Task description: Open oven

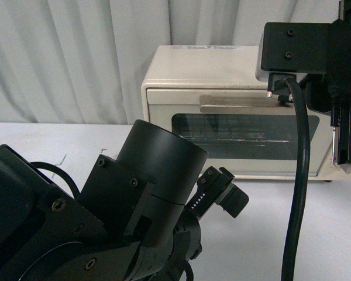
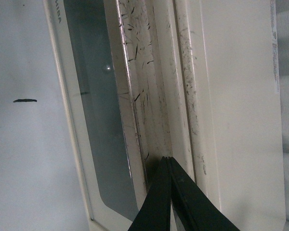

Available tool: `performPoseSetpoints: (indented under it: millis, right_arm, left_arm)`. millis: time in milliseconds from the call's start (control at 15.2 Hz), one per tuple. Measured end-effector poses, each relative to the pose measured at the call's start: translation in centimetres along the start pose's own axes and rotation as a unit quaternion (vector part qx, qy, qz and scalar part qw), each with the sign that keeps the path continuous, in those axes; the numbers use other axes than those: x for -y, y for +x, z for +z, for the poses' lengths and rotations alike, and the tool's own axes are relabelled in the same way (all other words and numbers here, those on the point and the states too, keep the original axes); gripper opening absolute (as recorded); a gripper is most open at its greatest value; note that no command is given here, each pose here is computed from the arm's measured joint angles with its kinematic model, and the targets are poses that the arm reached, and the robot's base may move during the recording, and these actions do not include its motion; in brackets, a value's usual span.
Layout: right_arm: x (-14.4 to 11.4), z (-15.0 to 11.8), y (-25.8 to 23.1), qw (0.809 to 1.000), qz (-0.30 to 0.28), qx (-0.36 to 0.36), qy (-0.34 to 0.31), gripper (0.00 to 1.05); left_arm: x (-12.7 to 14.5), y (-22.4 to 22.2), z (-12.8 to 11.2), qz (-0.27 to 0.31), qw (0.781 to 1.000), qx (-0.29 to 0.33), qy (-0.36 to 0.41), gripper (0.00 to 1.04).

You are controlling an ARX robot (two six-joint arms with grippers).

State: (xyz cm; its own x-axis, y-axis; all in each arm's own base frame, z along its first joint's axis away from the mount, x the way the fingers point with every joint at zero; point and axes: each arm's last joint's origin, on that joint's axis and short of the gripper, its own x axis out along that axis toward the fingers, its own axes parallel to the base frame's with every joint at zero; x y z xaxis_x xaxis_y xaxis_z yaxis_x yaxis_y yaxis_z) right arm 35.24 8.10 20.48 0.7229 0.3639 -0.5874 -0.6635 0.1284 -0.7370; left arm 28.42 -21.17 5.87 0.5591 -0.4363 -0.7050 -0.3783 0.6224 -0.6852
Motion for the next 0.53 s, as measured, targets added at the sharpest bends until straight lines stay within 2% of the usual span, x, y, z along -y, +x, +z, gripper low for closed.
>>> performPoseSetpoints:
  millis: [527]
  right_arm:
    - [-0.06,-0.34,0.3,1.0,0.006,0.004,0.009,0.02]
  left_arm:
    - [0.0,0.0,0.0,0.0,1.0,0.0,0.0,0.98]
